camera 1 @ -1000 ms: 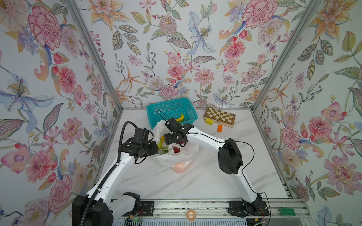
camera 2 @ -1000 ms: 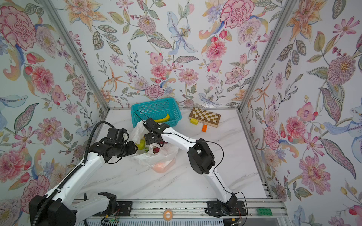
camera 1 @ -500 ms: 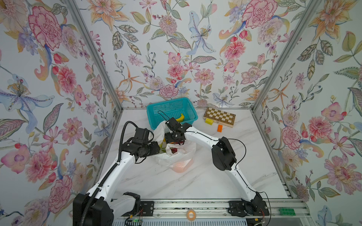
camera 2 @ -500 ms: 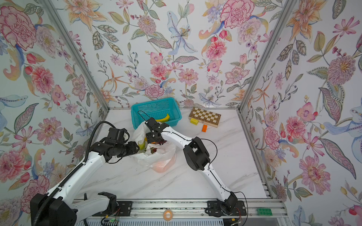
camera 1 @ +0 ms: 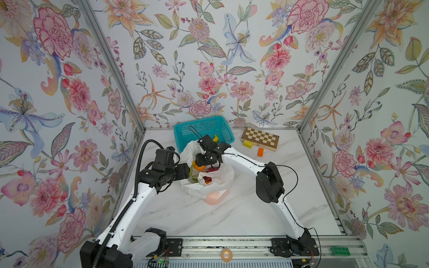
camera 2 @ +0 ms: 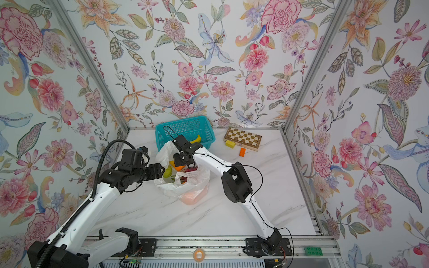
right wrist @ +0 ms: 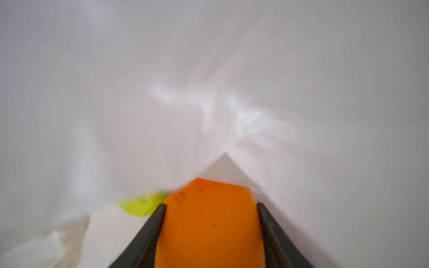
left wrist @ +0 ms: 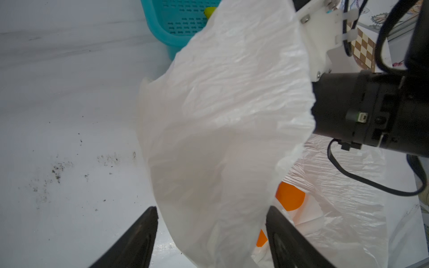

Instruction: Untie the knot of the plastic bag and take out the fruit

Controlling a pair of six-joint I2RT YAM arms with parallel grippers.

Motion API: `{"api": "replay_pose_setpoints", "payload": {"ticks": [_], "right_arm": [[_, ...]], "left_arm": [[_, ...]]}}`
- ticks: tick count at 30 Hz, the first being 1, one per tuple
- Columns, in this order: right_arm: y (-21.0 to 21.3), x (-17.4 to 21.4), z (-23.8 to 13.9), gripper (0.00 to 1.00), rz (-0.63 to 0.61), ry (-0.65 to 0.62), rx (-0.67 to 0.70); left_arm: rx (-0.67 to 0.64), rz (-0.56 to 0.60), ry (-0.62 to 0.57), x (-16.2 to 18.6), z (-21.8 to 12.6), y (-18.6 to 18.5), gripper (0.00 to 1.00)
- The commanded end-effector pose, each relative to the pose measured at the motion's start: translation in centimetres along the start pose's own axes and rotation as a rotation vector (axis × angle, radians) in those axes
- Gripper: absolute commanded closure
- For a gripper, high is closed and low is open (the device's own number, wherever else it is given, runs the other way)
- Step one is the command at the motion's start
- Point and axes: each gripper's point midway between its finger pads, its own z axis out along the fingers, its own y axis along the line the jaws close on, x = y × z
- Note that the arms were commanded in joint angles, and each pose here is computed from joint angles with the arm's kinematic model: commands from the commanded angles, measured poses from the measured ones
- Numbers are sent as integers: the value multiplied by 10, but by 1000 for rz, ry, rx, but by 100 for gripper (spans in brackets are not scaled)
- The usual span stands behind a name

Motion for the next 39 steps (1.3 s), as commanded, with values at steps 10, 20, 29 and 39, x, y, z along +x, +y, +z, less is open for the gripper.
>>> {"api": "replay_pose_setpoints", "payload": {"ticks": [10, 20, 29, 39], "right_arm": [[30, -16, -64, 56, -23, -62, -112], [42, -27, -123, 57, 9, -86, -247], [33, -67, -199, 58, 67, -221, -316], [52, -83, -242, 58, 71, -262, -443]], "left_arm": [[165, 132, -229, -46, -36, -39, 19], [295, 485, -455, -71, -77, -76, 13], [338, 979, -580, -79, -94, -107, 3], [317, 1369, -538, -116, -74, -129, 2]]}}
